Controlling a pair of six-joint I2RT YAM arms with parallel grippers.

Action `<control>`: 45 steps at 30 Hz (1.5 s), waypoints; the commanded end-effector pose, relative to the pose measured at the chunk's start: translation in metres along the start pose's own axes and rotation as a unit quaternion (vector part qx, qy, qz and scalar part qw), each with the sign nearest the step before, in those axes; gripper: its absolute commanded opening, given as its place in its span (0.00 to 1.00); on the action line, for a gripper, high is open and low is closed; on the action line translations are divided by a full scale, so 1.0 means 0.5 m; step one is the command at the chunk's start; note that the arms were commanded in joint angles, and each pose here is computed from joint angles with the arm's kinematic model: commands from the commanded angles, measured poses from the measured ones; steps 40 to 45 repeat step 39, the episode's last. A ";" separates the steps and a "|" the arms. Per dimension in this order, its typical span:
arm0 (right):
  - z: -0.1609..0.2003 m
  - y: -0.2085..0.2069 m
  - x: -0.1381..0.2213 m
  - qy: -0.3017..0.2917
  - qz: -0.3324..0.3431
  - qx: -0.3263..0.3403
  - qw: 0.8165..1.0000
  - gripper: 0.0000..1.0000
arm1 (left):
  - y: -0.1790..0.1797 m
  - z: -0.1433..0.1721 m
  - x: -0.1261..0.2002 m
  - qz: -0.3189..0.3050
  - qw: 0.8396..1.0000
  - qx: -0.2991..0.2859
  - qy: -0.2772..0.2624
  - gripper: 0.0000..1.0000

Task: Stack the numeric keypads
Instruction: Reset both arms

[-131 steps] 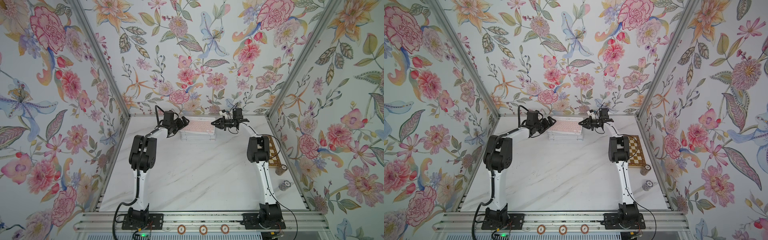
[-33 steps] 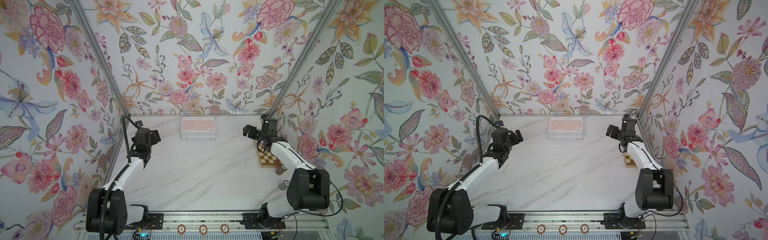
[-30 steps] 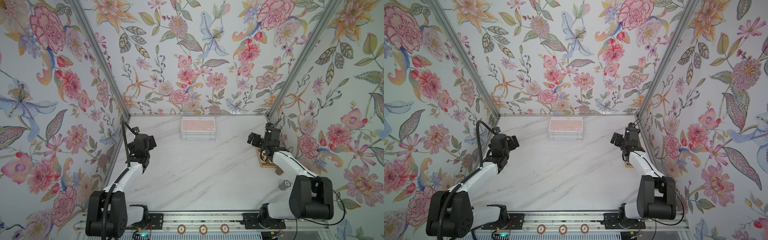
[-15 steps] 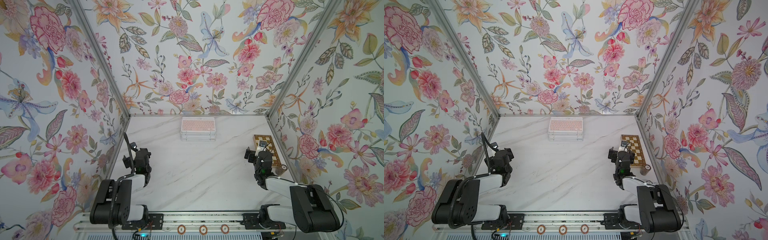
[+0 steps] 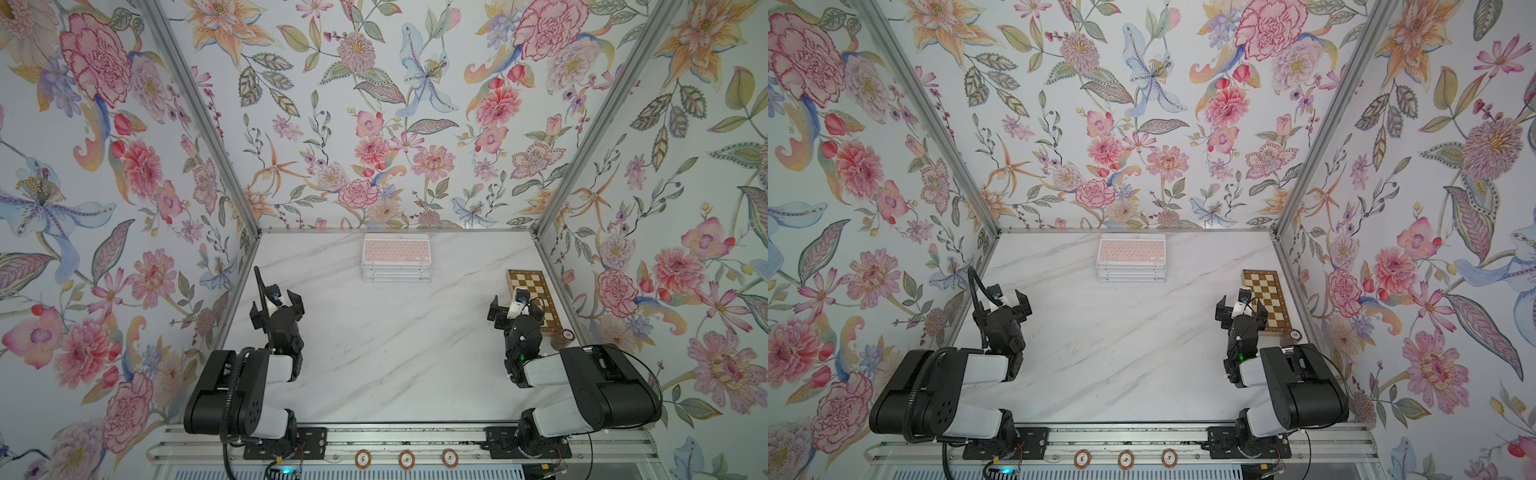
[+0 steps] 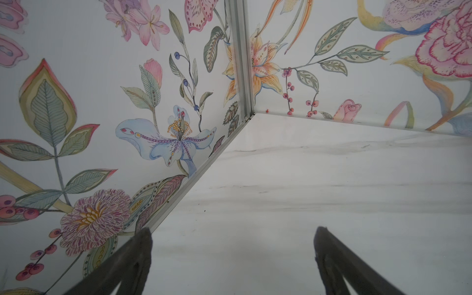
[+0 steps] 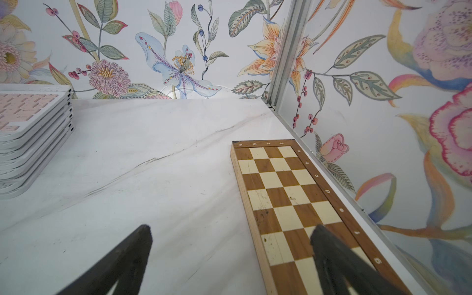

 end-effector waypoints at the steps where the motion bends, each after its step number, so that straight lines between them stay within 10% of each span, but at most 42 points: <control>1: -0.001 0.003 0.002 -0.016 -0.032 -0.007 0.999 0.99 | -0.043 -0.015 0.006 0.082 0.994 -0.037 -0.063 0.99; 45: 0.002 -0.003 -0.050 0.033 -0.040 -0.019 0.998 0.99 | -0.040 -0.006 0.011 0.075 0.994 -0.033 -0.066 0.99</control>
Point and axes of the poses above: each gripper's point midway between its finger pads, its own x axis back along the fingers, its own y axis along the line the jaws close on, z = x × y, the point moved 7 cm from there along x, back along the fingers, and after that the axes turned 11 degrees about -x, right-handed, at the moved point
